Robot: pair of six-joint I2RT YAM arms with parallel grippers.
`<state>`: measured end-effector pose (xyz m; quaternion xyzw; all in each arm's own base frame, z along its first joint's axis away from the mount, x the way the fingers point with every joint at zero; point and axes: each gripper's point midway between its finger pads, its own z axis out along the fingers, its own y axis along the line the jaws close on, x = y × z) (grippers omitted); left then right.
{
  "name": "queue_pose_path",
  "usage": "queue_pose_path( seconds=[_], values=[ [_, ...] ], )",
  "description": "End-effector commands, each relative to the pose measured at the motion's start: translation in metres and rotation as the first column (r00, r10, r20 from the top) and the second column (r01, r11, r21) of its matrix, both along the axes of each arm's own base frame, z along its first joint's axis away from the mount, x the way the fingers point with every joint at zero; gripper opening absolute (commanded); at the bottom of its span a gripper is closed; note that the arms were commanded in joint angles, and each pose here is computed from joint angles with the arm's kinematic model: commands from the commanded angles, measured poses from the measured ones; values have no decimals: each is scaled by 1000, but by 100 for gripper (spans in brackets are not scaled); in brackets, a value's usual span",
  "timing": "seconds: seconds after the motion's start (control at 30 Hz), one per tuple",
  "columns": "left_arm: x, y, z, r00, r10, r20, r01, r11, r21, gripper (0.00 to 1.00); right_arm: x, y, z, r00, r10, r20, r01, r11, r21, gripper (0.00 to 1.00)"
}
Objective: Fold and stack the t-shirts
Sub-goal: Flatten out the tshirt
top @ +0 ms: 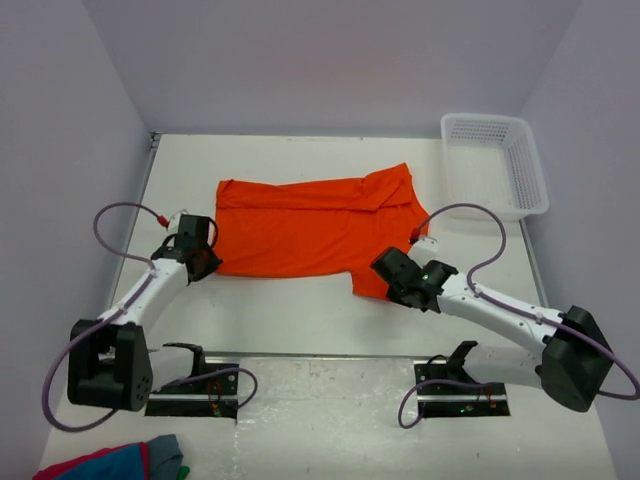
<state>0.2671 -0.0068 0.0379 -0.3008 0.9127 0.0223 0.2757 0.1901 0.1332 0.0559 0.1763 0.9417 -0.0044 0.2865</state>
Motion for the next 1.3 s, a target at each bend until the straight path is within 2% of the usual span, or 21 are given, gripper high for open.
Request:
queue_pose_path(
  seconds=[0.0, 0.1, 0.2, 0.47, 0.73, 0.83, 0.97, 1.13, 1.27],
  values=[
    [6, 7, 58, 990, 1, 143, -5, 1000, 29, 0, 26, -18, 51, 988, -38, 147, 48, 997, -64, 0],
    [11, 15, 108, 964, 18, 267, -35, 998, 57, 0, 46, -31, 98, 965, -38, 258, 62, 994, -87, 0],
    [10, 19, 140, 944, 26, 330, -52, 996, 70, 0, 60, -47, 137, 942, -55, 332, 86, 993, -79, 0],
    [23, 12, 191, 902, -6, 431, -14, 999, 44, 0, 82, -86, 233, 866, -57, 496, 147, 979, -144, 0],
    [25, 14, 273, 814, -30, 580, -9, 998, 64, 0, 89, -94, 326, 785, 1, 620, 120, 981, -154, 0],
    [23, 13, 307, 764, -50, 643, 5, 997, 71, 0, 91, -90, 356, 761, 41, 648, 86, 983, -164, 0],
    [15, 3, 360, 656, -95, 749, 65, 995, 69, 0, 91, -85, 391, 715, 104, 691, 27, 984, -175, 0],
    [-7, -16, 430, 457, -186, 869, 176, 977, 117, 0, 78, -83, 432, 645, 183, 742, -49, 979, -199, 0],
    [-46, -22, 496, 274, -239, 931, 205, 961, 187, 0, 54, -86, 465, 566, 223, 794, -109, 975, -196, 0]
  ],
)
